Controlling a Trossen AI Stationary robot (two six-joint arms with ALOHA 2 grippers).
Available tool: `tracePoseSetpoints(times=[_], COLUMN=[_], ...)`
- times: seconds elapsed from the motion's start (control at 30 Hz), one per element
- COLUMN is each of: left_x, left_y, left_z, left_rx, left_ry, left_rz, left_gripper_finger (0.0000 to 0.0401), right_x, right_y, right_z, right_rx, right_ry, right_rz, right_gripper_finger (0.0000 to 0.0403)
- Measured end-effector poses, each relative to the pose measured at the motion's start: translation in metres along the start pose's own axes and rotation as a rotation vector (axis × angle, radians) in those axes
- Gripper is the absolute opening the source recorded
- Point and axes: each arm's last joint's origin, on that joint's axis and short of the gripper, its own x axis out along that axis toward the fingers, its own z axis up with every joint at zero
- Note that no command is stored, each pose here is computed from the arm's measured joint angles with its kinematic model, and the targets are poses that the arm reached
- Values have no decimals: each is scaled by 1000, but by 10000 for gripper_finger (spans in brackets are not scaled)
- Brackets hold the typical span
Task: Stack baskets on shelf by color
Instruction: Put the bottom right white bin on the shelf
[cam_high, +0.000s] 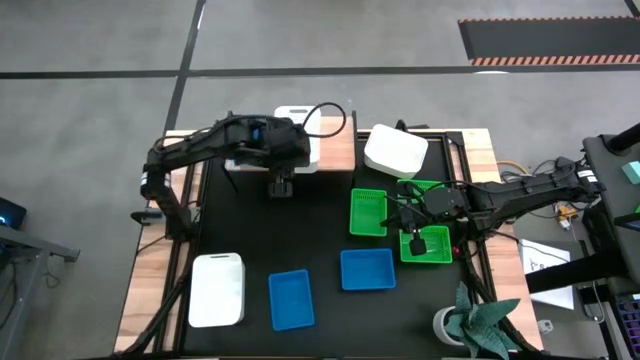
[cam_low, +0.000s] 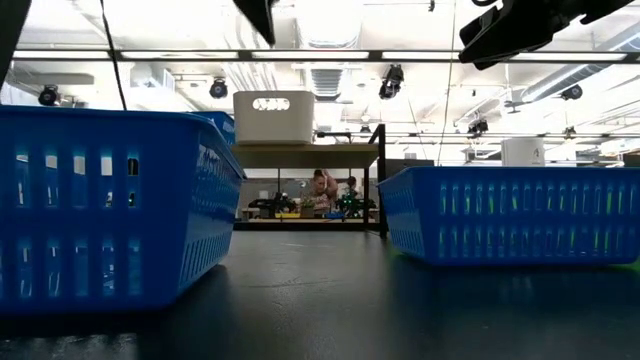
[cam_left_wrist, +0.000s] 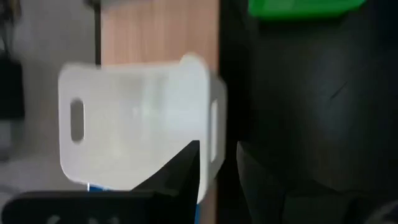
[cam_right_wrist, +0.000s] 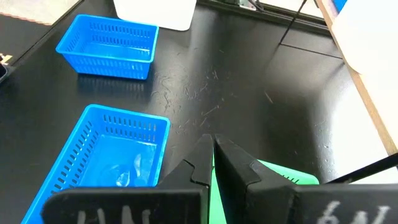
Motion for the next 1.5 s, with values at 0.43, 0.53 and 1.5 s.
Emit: tracePoseSetpoints(times=[0.43, 0.53, 1.5], left_x=[19, 41, 96], left_y=[-66, -73, -25], left_z=[12, 11, -9], left_rx=[119, 123, 43], left_ry=[-68, -47, 131], left_rz=[-134, -134, 254], left_gripper_finger=[4, 1, 1], right_x=[3, 6, 8], right_y=[0, 1, 1], right_z=[-1, -2, -2], right_rx=[35, 33, 22], right_ry=[12, 25, 33], right_rz=[1, 3, 4], right_gripper_finger=[9, 9, 9])
